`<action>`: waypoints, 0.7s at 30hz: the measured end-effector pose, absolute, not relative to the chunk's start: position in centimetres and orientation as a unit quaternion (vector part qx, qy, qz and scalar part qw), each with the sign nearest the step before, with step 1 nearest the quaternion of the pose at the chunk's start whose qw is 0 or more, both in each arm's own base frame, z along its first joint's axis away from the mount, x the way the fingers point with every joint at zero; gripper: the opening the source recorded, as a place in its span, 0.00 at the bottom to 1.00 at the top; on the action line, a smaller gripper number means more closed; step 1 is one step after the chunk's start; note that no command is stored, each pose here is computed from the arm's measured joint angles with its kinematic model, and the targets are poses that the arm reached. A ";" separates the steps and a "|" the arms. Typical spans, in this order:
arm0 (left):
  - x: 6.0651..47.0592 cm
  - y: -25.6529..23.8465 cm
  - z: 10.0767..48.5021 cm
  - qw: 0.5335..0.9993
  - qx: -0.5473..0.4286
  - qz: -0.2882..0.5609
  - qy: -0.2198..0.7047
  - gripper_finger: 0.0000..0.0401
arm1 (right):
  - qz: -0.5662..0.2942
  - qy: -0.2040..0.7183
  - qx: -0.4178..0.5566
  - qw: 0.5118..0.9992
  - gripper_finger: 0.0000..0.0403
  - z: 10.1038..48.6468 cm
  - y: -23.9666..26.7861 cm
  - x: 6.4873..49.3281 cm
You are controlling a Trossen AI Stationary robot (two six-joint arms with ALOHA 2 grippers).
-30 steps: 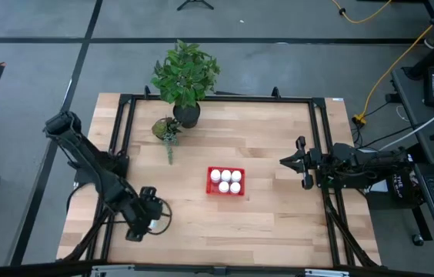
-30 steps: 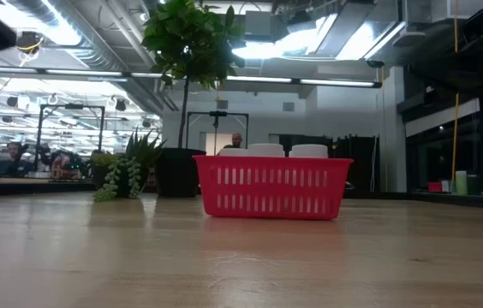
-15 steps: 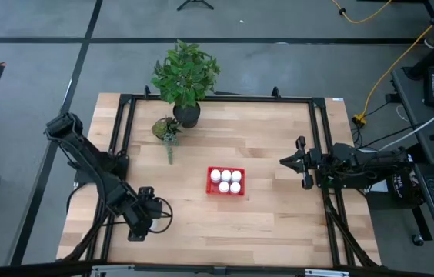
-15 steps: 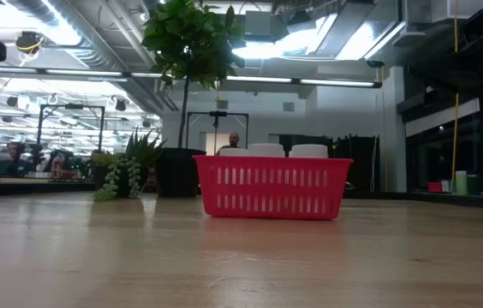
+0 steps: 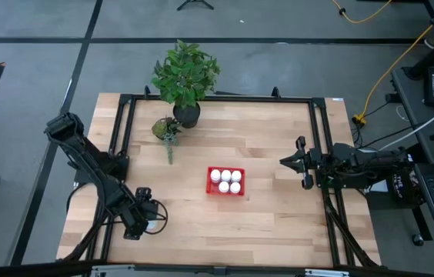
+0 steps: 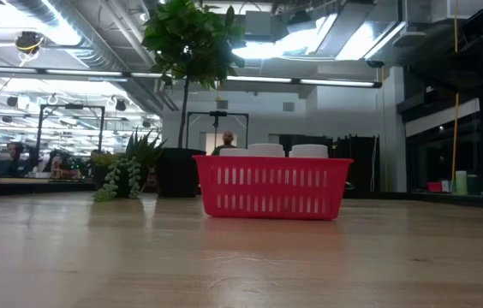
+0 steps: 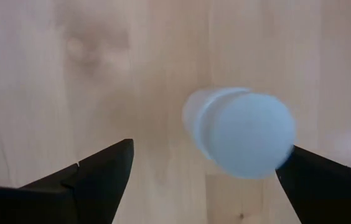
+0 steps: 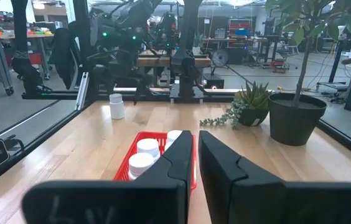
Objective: Pick and place pill bottles into a basket
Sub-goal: Put the white medicine bottle into the red basket
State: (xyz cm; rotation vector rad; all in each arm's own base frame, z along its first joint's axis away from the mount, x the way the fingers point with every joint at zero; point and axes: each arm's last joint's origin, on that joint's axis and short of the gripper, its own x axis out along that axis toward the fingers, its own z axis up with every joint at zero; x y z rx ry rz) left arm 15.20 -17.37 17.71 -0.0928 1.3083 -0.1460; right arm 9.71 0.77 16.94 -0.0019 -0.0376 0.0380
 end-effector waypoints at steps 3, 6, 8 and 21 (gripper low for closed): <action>15.0 -17.1 17.2 0.790 -0.041 -0.064 0.608 0.92 | 0.019 -0.019 -0.001 1.000 0.08 16.9 0.8 9.7; 14.9 -17.0 16.9 0.789 -0.034 -0.062 0.610 0.92 | 0.019 -0.019 -0.001 1.000 0.08 16.9 0.8 9.7; 15.0 -17.0 16.9 0.792 -0.034 -0.065 0.606 0.92 | 0.019 -0.019 -0.001 1.000 0.08 16.9 0.8 9.7; 16.0 -18.1 17.5 0.815 -0.092 -0.102 0.563 0.92 | 0.019 -0.019 -0.001 1.000 0.08 16.9 0.8 9.7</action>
